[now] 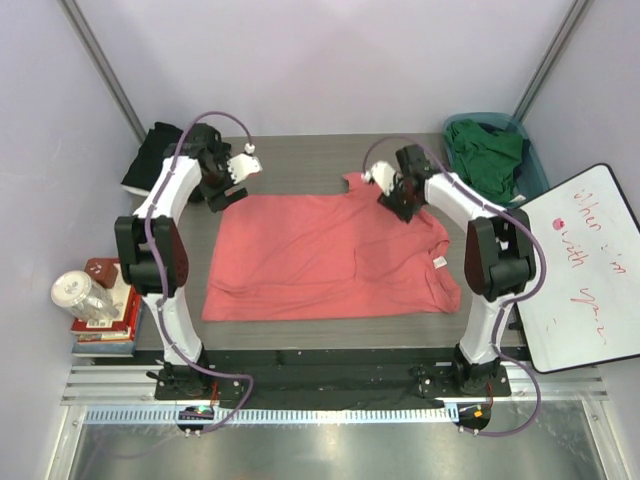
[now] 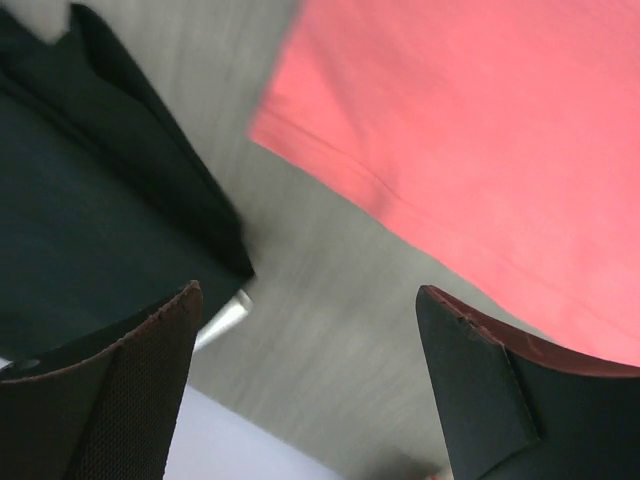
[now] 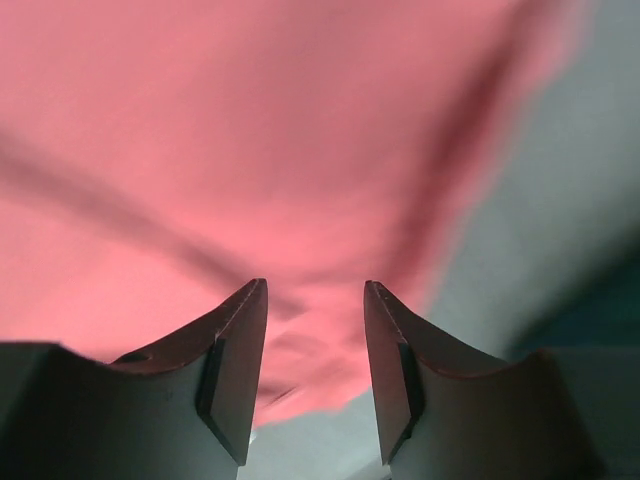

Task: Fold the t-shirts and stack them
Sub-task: Grap the side of the flattened tshirt furthest away from the robot with both arms

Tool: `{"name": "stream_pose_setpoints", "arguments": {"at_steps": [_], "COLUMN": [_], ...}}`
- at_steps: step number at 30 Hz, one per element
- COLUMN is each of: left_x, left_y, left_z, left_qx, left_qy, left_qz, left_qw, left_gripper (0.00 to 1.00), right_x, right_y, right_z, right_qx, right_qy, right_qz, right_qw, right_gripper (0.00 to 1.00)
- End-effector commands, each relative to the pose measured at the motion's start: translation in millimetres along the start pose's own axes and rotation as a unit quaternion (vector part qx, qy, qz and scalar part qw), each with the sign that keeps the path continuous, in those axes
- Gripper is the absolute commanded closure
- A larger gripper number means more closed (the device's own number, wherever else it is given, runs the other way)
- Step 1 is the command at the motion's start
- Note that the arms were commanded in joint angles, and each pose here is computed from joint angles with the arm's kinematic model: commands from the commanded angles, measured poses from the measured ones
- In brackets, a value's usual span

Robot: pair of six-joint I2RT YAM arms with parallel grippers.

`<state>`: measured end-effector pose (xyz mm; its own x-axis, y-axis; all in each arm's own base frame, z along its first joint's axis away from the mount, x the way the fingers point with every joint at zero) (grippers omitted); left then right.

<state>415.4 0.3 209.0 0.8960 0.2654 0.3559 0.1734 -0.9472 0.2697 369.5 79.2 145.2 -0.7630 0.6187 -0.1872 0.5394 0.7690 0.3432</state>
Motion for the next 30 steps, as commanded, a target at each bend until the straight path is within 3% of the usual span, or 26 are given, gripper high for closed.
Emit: {"name": "stream_pose_setpoints", "arguments": {"at_steps": [1, 10, 18, 24, 30], "left_x": [34, 39, 29, 26, 25], "left_y": [8, 18, 27, 29, 34], "left_z": [33, 75, 95, 102, 108], "left_qx": [-0.008, 0.012, 0.027, 0.039, 0.044], "left_qy": [0.034, 0.022, 0.014, 0.013, 0.013], "left_qz": [-0.069, -0.044, -0.030, -0.029, -0.020], "left_qw": [0.997, 0.999, 0.999, 0.999, 0.999], "left_gripper": [0.12, 0.12, 0.11, 0.11, 0.11], "right_x": [-72, -125, -131, -140, -131], "right_y": [51, 88, 120, 131, 135], "right_z": [-4, 53, 55, 41, 40], "right_qx": [-0.085, -0.119, -0.187, -0.227, -0.237], "right_qy": [-0.146, -0.167, -0.131, -0.168, -0.142], "right_qz": [0.112, 0.132, 0.122, 0.141, 0.137], "right_qw": [0.979, 0.970, 0.966, 0.949, 0.951], "right_gripper": [0.51, 0.51, 0.50, 0.50, 0.51]}}
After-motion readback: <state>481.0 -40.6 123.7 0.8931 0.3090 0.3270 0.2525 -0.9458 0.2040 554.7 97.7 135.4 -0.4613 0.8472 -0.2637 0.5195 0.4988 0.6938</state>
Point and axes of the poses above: each gripper's point midway between its finger pads, its own z axis out along the fingers, its own x axis along the line the jaws close on, y = z × x, the point moved 9 cm from there along -z, back along the fingers, and after that the axes turned 7 degrees about z, right-handed, at the moved point
